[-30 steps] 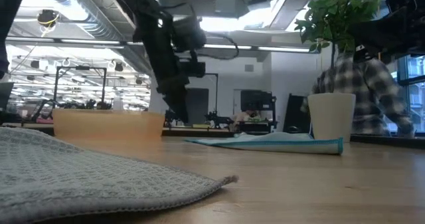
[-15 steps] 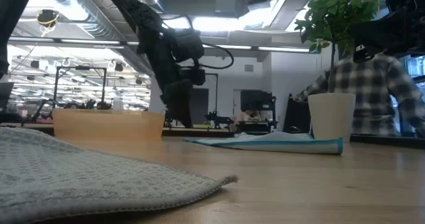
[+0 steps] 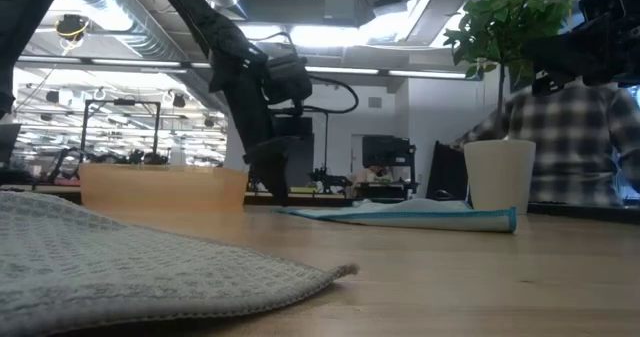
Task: Roll microfiber towels into tight, uniform cylinder then place into a basket
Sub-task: Fold the blue microfiber cloth
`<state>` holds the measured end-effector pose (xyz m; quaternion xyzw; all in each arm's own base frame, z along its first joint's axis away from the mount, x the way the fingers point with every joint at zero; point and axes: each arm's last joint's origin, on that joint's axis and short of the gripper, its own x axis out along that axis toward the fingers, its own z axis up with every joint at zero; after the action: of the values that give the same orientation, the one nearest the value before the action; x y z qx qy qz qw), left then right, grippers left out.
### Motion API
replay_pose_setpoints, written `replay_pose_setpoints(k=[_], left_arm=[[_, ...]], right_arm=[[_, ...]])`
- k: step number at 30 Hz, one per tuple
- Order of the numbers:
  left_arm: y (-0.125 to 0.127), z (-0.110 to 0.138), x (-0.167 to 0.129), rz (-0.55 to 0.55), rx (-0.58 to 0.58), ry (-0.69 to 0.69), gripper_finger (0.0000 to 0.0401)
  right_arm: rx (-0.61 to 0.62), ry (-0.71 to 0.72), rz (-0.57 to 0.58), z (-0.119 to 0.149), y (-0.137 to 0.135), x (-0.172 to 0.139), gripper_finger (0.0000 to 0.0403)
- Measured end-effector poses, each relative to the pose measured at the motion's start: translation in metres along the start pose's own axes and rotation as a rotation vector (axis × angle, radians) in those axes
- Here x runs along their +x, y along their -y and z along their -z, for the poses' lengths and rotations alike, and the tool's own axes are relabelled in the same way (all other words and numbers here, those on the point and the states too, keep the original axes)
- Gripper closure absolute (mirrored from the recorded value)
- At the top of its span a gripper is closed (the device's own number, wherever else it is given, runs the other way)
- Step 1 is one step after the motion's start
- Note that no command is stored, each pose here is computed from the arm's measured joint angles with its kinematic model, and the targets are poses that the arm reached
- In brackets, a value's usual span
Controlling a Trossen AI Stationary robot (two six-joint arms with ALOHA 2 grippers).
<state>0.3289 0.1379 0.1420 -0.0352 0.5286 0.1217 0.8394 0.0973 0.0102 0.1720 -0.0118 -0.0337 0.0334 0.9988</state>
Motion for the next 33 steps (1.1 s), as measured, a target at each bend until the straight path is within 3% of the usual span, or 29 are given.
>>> replay_pose_setpoints(k=[20,23,28,33], left_arm=[[0.001,0.006,0.019,0.013,0.005,-0.052,0.0308],[0.003,0.006,0.02,0.016,0.026,-0.055,0.0326],[0.003,0.007,0.02,0.012,0.035,-0.064,0.039],[0.003,0.006,0.015,0.011,0.035,-0.058,0.0399]], right_arm=[[0.001,0.0,0.0,0.0,0.0,0.0,0.0396],[0.001,0.0,0.0,0.0,0.0,0.0,0.0396],[0.002,0.0,0.0,0.0,0.0,0.0,0.0396],[0.002,-0.007,0.0,0.001,0.0,0.0,0.0396]])
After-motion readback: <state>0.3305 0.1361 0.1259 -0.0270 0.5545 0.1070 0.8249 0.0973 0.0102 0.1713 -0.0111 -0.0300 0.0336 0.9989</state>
